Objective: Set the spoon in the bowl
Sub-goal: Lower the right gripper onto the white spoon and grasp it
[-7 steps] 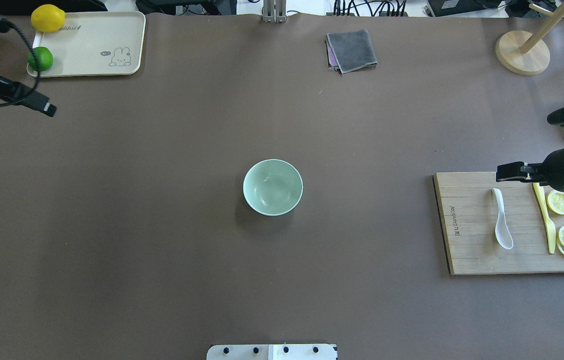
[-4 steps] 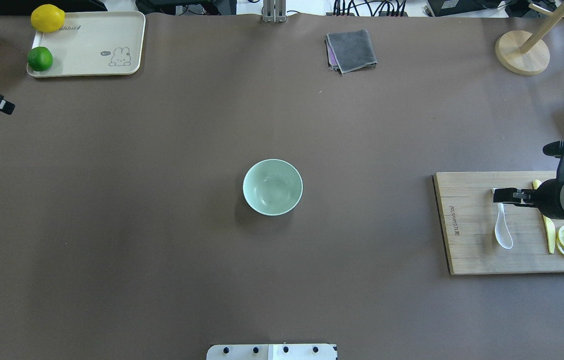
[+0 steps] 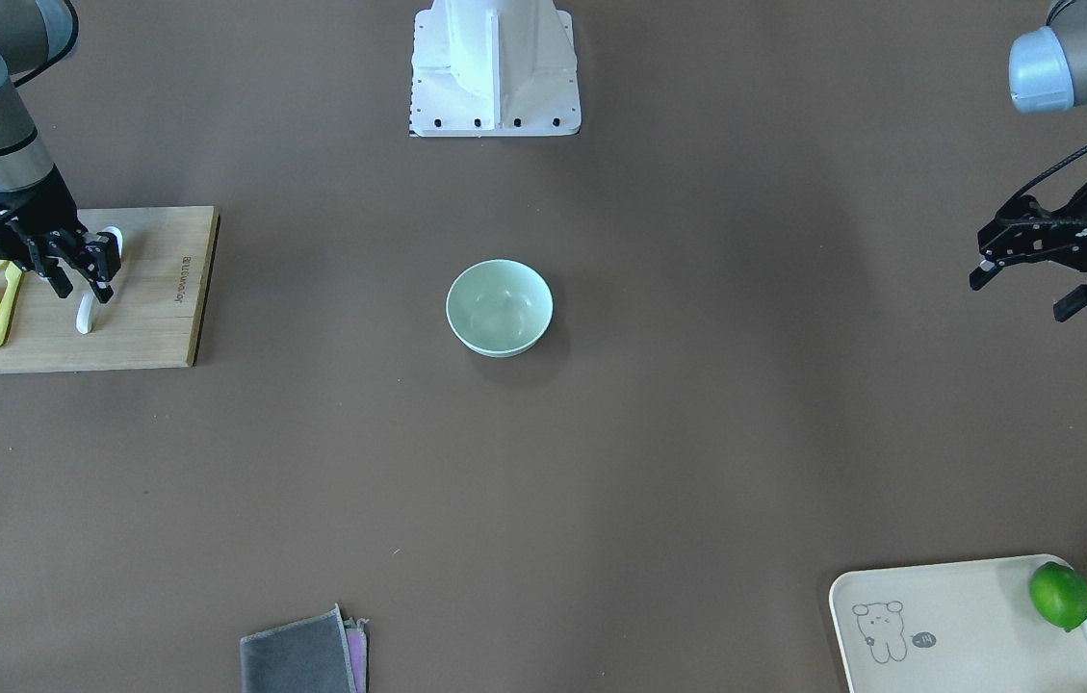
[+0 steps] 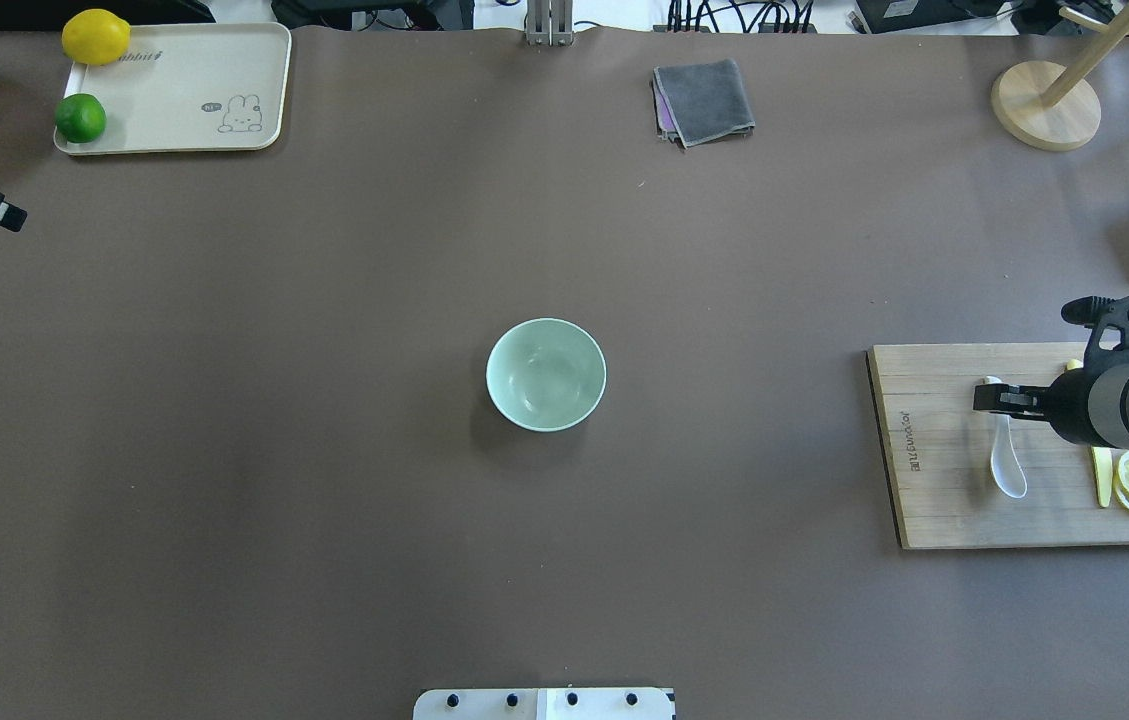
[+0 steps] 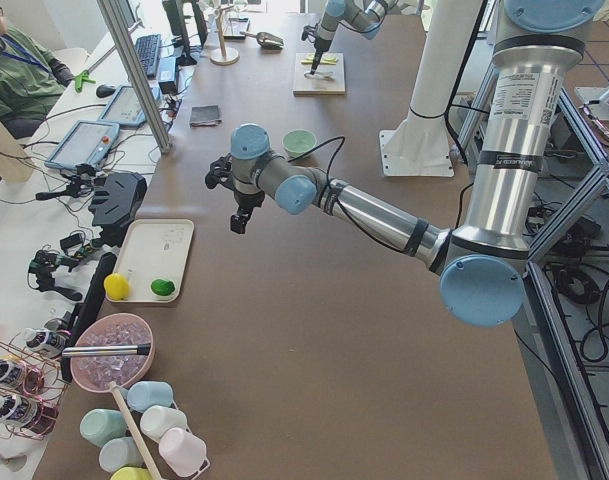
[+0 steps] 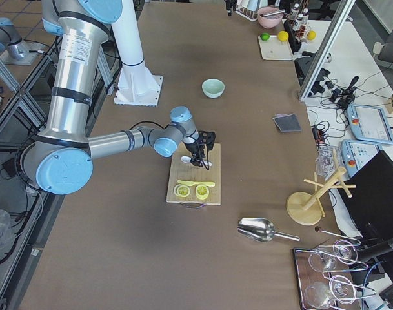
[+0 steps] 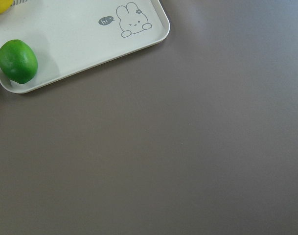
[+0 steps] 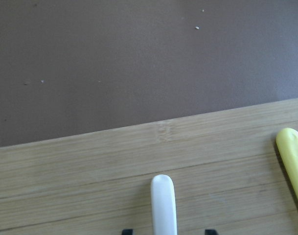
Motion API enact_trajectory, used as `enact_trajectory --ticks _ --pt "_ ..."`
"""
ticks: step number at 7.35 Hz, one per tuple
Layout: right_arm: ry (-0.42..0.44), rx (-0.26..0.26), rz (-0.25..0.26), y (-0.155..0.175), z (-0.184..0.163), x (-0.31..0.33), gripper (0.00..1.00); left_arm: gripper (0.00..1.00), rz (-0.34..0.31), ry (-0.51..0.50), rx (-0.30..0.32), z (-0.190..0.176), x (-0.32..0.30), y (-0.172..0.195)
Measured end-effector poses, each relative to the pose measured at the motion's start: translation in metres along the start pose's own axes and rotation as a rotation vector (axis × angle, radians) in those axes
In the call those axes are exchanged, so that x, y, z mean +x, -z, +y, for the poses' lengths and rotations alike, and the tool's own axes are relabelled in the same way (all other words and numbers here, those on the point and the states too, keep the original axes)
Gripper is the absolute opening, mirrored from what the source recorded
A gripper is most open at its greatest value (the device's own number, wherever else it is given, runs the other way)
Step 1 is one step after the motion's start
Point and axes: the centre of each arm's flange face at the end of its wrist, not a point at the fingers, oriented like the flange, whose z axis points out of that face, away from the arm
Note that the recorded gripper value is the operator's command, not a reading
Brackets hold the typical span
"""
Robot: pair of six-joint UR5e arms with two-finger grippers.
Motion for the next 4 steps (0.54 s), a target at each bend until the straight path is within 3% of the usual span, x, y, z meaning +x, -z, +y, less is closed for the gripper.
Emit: enact_trajectory --ticks 2,4 --pt "-0.001 0.001 0.004 -0.0022 0.0038 -0.0021 0.00 0.98 0.001 0.000 0.000 -0.0004 0.0008 -0.0002" --pt "0.000 0.004 0.006 -0.0018 0.0048 -0.0025 0.00 0.98 0.003 0.001 0.000 -0.0005 0.0016 0.0001"
